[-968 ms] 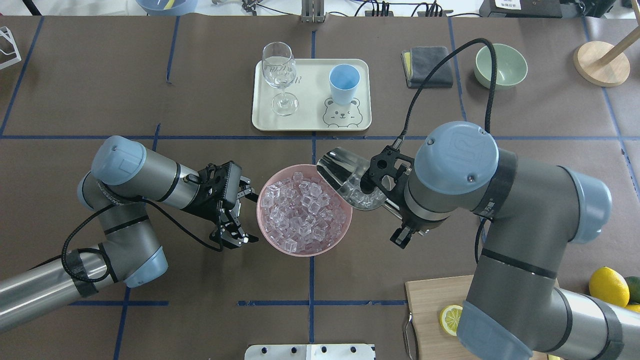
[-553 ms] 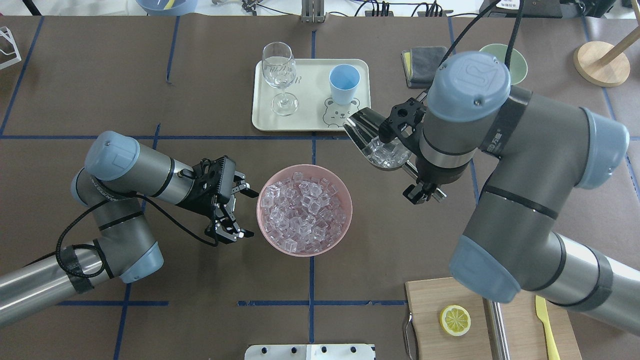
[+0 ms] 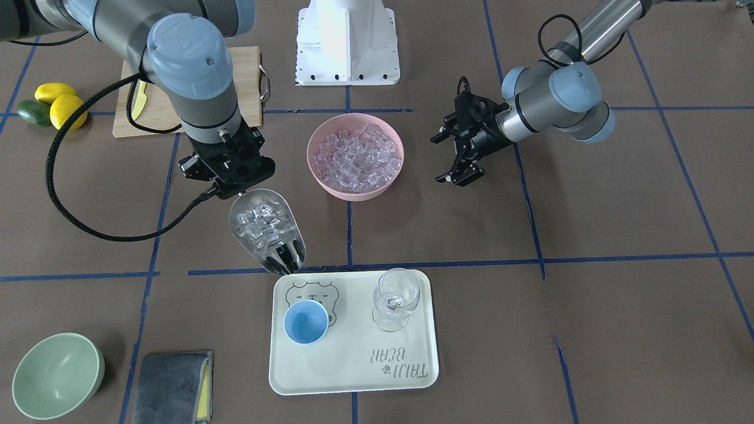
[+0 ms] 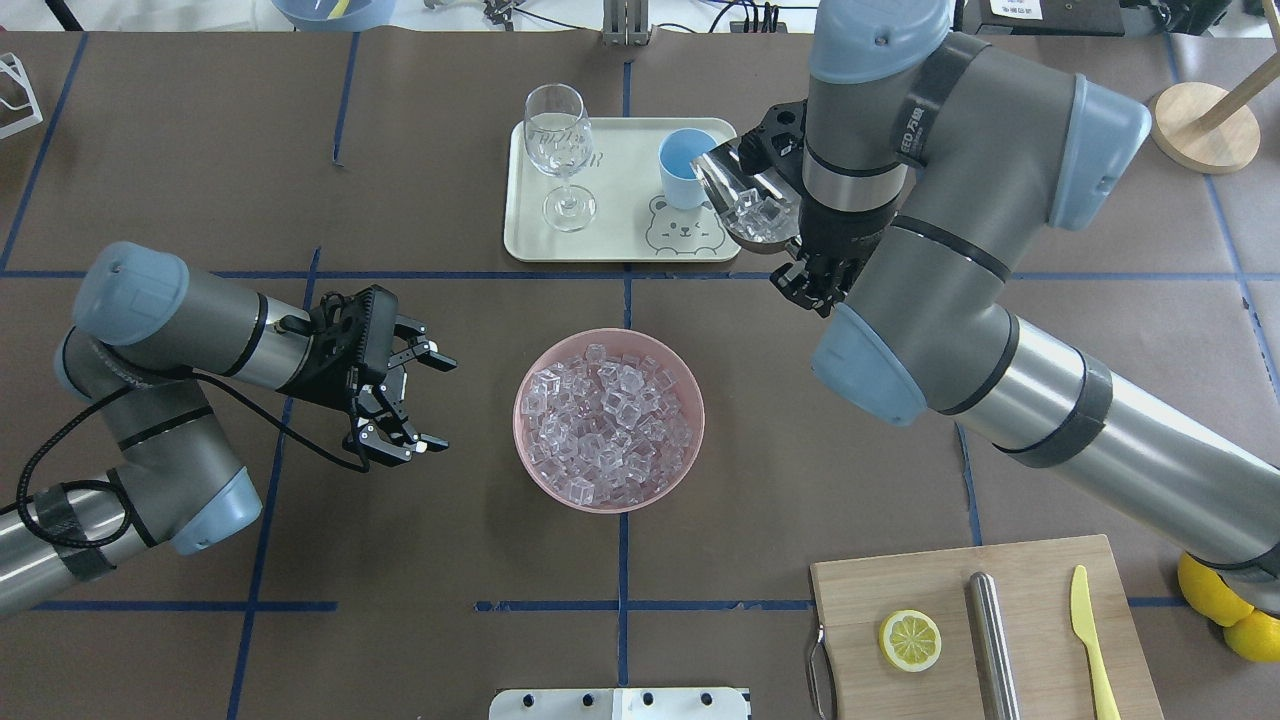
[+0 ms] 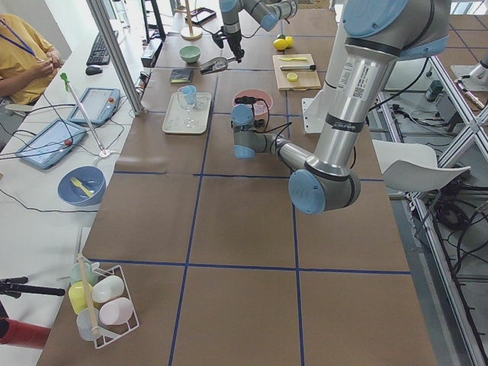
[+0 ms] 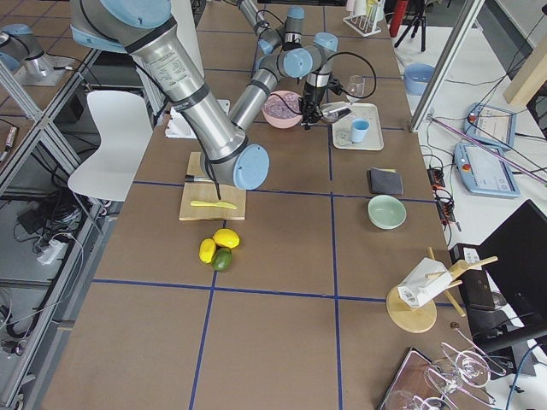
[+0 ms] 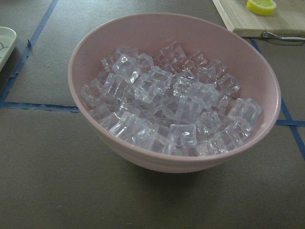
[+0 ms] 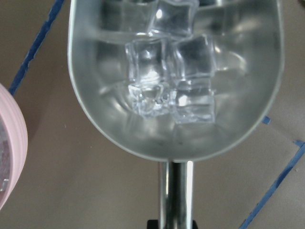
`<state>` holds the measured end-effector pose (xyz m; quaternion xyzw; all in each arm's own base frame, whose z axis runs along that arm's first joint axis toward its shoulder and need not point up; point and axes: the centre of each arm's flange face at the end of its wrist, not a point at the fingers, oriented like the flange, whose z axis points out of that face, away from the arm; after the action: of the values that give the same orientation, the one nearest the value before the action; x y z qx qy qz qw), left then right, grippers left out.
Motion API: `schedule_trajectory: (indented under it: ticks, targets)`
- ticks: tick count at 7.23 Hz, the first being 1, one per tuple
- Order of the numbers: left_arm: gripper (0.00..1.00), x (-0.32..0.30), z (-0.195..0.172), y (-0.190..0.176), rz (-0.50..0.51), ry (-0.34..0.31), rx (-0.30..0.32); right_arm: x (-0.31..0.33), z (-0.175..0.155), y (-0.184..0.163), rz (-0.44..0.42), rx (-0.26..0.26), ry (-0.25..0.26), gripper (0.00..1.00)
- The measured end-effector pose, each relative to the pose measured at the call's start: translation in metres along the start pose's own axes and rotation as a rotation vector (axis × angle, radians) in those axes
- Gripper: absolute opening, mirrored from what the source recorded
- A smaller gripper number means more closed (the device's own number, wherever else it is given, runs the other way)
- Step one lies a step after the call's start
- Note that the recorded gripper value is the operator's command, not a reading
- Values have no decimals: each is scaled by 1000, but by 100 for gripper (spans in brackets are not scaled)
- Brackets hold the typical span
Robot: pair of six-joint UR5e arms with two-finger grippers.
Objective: Put ice in cup with scoop
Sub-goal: 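Carry the loaded scoop with the right gripper to the small blue cup, then tilt the scoop with the right gripper to pour ice into the blue cup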
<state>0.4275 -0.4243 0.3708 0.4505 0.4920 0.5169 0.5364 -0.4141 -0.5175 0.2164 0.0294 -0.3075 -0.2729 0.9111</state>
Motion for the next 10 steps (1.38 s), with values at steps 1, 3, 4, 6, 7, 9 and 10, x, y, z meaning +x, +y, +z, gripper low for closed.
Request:
schedule_trajectory:
  ticks: [1,3,4,6,7,9,10]
  targets:
    - [100,-1,-13,9,-7,-16,-6,3,5,-17,14,-11,-10,0]
    - [100,-3,-28,18,-15,-36,-12,6,4,-52,39,-42,-29,0]
    - [100,-4,-30,20,-17,-41,-13,2,0,-73,42,-63,-28,0]
    - [100,-4,-30,21,-18,-45,-15,3,-11,-98,-13,-133,-4,0]
    - [100,-5,-30,22,-18,-47,-16,7,-21,-101,-62,-182,27,0]
    - [100,-5,-30,22,-17,-49,-16,9,-38,-99,-108,-277,84,0]
    - [100,-5,-30,23,-16,-50,-17,12,-38,-97,-104,-310,106,0]
